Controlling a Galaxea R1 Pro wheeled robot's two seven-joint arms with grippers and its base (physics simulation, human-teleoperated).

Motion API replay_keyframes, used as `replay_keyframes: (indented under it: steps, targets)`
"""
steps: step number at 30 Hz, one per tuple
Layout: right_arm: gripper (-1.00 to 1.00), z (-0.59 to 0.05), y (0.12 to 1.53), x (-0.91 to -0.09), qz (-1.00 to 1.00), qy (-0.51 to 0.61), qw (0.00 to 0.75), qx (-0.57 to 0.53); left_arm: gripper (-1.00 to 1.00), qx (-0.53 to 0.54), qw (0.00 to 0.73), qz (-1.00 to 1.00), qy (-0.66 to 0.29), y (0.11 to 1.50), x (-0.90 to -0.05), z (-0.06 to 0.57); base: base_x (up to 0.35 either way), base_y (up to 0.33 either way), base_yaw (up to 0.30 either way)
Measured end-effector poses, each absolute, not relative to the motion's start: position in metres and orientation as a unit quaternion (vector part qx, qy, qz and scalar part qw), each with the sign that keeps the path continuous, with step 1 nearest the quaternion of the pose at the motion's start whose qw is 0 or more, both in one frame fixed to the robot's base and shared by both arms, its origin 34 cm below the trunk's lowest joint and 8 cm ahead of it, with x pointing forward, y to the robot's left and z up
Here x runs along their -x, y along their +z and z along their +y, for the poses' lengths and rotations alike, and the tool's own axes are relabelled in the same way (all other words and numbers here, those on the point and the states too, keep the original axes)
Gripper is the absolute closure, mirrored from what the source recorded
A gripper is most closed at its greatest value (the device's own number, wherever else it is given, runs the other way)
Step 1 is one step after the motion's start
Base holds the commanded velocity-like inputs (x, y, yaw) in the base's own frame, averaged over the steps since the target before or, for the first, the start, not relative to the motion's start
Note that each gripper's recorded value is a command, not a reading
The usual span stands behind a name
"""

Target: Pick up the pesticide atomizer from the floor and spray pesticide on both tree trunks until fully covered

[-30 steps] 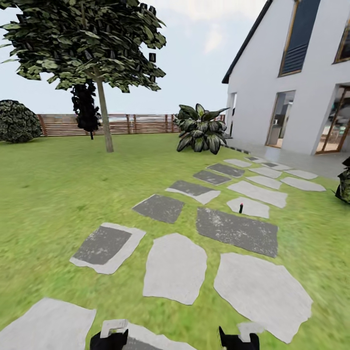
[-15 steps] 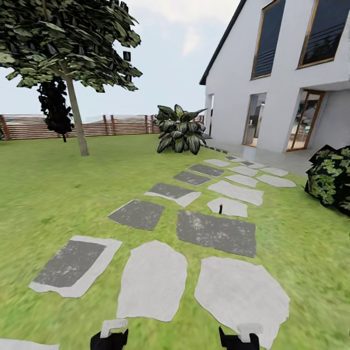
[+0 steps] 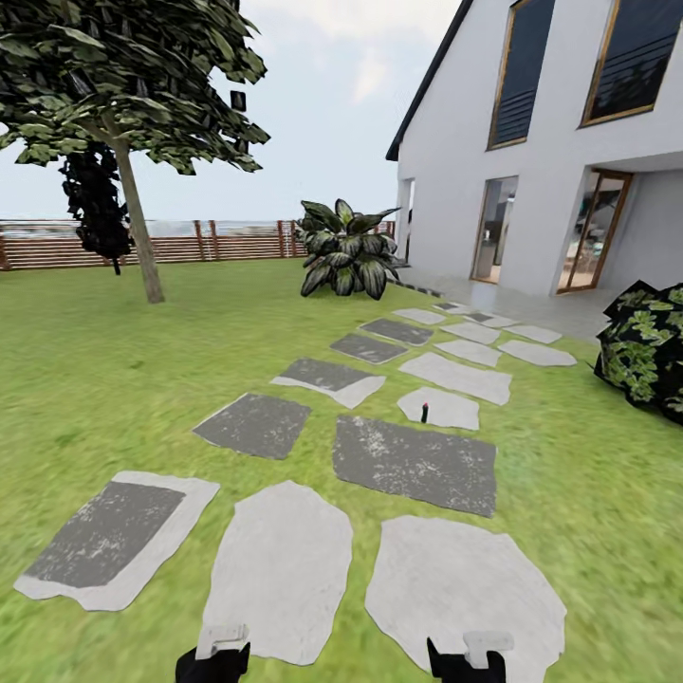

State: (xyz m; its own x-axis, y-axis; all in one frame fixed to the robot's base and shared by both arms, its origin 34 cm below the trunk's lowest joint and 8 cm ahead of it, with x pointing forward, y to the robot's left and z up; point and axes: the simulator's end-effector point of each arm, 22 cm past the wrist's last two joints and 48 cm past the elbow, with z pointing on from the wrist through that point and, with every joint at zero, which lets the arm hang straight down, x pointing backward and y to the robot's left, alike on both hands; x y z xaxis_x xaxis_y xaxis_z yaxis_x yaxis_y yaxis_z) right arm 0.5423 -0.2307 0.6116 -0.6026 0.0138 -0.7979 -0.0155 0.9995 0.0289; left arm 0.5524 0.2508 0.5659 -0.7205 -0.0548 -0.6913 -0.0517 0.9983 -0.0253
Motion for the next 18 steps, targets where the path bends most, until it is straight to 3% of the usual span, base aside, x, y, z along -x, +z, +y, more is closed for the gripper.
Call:
replay_keyframes:
  steps: [18]
  targets:
    - [-1.0,-0.2306,0.611,-0.5418,0.895,0.016,0.445,0.0,-1.0,0.029,0.373,0.927,-0.002,0.5661,-0.5527,0.2509,0.278,-0.168,0.0]
